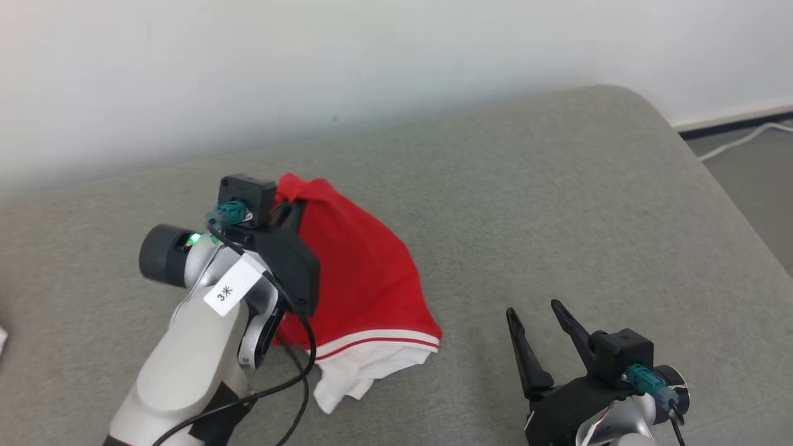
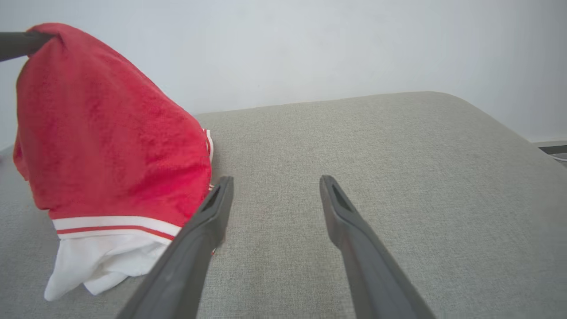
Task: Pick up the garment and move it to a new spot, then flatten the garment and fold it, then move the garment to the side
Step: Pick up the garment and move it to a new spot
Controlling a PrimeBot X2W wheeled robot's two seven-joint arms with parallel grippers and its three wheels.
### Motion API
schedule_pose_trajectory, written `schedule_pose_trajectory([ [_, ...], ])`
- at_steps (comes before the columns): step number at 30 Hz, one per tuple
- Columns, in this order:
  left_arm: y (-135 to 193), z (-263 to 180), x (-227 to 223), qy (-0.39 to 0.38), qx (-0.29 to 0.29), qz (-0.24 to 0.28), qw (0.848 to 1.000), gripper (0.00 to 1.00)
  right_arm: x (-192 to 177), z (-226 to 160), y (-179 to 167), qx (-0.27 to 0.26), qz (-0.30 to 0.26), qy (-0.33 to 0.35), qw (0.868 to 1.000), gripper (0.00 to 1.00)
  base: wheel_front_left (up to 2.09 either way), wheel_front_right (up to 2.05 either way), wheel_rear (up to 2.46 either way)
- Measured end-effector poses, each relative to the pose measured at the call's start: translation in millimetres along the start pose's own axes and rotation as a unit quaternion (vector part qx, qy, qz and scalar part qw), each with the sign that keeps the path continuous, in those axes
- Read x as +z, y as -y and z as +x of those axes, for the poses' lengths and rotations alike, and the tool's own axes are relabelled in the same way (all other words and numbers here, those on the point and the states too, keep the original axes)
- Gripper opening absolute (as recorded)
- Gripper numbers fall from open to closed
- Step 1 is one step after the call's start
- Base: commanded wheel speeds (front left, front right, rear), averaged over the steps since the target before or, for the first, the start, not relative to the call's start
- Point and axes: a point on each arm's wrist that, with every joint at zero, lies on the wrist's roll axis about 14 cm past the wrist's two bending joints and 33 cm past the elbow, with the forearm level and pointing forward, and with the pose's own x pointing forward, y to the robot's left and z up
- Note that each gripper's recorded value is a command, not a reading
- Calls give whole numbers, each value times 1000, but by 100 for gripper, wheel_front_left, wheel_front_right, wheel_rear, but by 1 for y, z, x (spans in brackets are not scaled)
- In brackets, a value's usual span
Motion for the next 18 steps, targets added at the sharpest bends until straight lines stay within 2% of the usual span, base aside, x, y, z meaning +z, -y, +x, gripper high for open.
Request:
schedule_pose_trajectory([
  [2,0,7,-17,-24,-3,3,1000,0,-2,-1,9,-14,4,-3,1000,100,0,0,0],
  [3,1,10,-23,-33,-4,2,999,8,-2,0,13,-20,4,-4,1000,100,0,0,0],
  [4,2,12,-29,-41,-4,3,999,49,-3,1,16,-25,4,-4,1000,100,0,0,0],
  [5,0,15,-35,-49,-3,7,999,98,-4,1,18,-28,3,-5,1000,100,0,0,0],
  [10,-34,21,-51,-70,41,17,997,100,-13,5,21,-34,5,-20,999,100,0,0,0],
  [18,-63,8,-43,-37,85,-2,996,100,-13,12,13,-20,4,-16,1000,100,0,0,0],
])
